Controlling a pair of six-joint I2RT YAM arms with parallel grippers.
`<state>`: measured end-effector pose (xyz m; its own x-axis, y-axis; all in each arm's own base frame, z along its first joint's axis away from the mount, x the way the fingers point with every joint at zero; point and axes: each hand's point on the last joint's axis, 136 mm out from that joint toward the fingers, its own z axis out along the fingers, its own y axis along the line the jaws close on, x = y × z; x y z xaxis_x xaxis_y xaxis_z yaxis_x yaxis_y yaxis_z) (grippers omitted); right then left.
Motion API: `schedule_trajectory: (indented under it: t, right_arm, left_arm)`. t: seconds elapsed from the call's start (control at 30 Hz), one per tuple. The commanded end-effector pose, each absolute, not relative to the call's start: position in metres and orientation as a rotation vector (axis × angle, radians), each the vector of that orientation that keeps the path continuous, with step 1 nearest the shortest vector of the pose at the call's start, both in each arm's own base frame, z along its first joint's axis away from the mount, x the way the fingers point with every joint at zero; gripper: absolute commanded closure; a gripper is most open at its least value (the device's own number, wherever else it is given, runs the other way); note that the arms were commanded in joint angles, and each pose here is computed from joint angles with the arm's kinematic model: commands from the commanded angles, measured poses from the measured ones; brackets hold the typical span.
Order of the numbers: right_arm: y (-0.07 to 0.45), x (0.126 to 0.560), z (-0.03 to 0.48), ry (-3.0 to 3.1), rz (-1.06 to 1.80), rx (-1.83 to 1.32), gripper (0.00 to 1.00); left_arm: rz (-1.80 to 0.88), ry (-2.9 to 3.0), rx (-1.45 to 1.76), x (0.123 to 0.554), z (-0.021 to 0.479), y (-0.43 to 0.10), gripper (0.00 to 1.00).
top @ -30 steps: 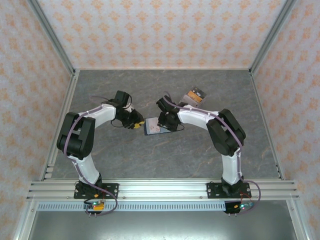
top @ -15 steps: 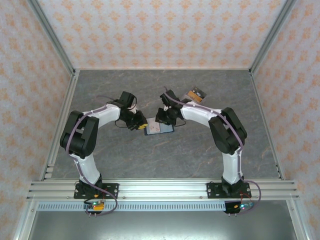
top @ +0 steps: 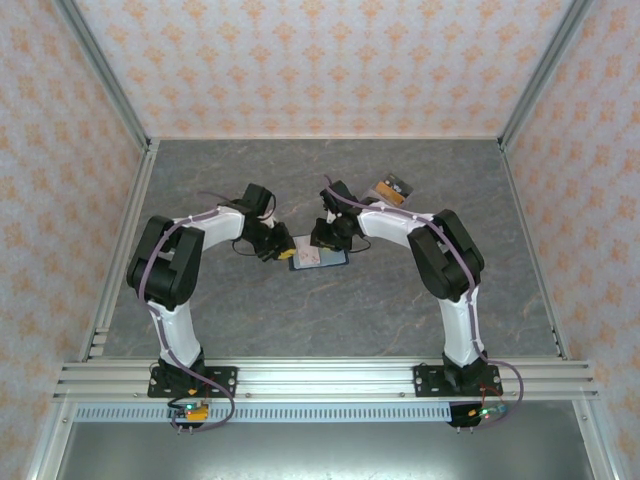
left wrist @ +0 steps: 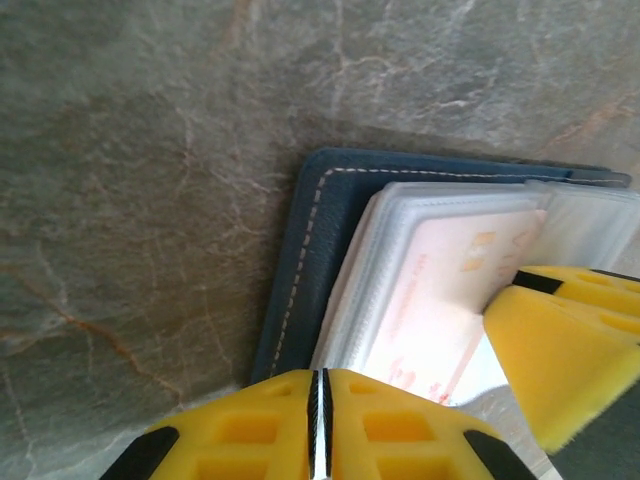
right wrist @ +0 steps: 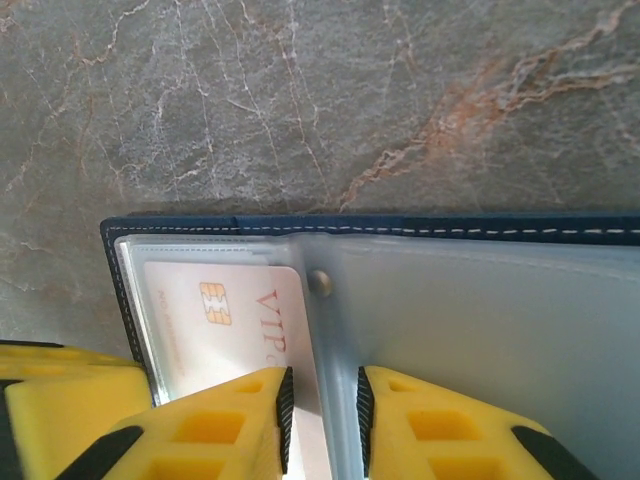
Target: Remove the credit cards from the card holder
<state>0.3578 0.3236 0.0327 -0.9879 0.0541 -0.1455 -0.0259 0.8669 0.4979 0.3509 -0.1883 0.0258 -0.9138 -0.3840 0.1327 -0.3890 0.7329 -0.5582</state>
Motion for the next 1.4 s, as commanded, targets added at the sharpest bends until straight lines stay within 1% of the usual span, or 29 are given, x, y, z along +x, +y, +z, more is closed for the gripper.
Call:
schedule_trajectory:
  t: [0.0, 0.13, 0.17, 0.27, 0.47, 0.57, 0.93, 1.2, 1.37]
  right_arm:
    - [0.332, 0.356, 0.031, 2.896, 0.818, -0.025, 0.75]
    - [0.338, 0.354, 0.033, 2.885, 0.880, -0.055, 0.78]
    - [0.340, 0.354, 0.034, 2.879, 0.896, -0.065, 0.79]
    - [0.345, 0.353, 0.037, 2.866, 0.944, -0.083, 0.80]
    - [0.344, 0.354, 0.042, 2.840, 0.951, -0.084, 0.89]
    - [0.338, 0.357, 0.046, 2.823, 0.923, -0.072, 0.91]
    - [0.312, 0.366, 0.050, 2.792, 0.878, 0.010, 0.95]
    - [0.307, 0.368, 0.050, 2.781, 0.840, 0.020, 0.95]
    - [0.312, 0.366, 0.048, 2.788, 0.883, 0.014, 0.95]
  left_arm:
    - [0.949, -2.912, 0.623, 0.350, 0.023, -0.192, 0.88]
    - [0.944, -2.912, 0.620, 0.349, 0.022, -0.191, 0.88]
    - [0.918, -2.894, 0.626, 0.346, 0.012, -0.191, 0.88]
    - [0.908, -2.890, 0.623, 0.344, 0.009, -0.190, 0.89]
    - [0.894, -2.892, 0.617, 0.343, 0.007, -0.189, 0.90]
    - [0.885, -2.897, 0.614, 0.343, 0.007, -0.188, 0.89]
    - [0.875, -2.918, 0.594, 0.344, 0.015, -0.186, 0.90]
    - [1.024, -2.981, 0.551, 0.358, 0.057, -0.194, 0.90]
    - [1.089, -2.971, 0.520, 0.363, 0.063, -0.202, 0.89]
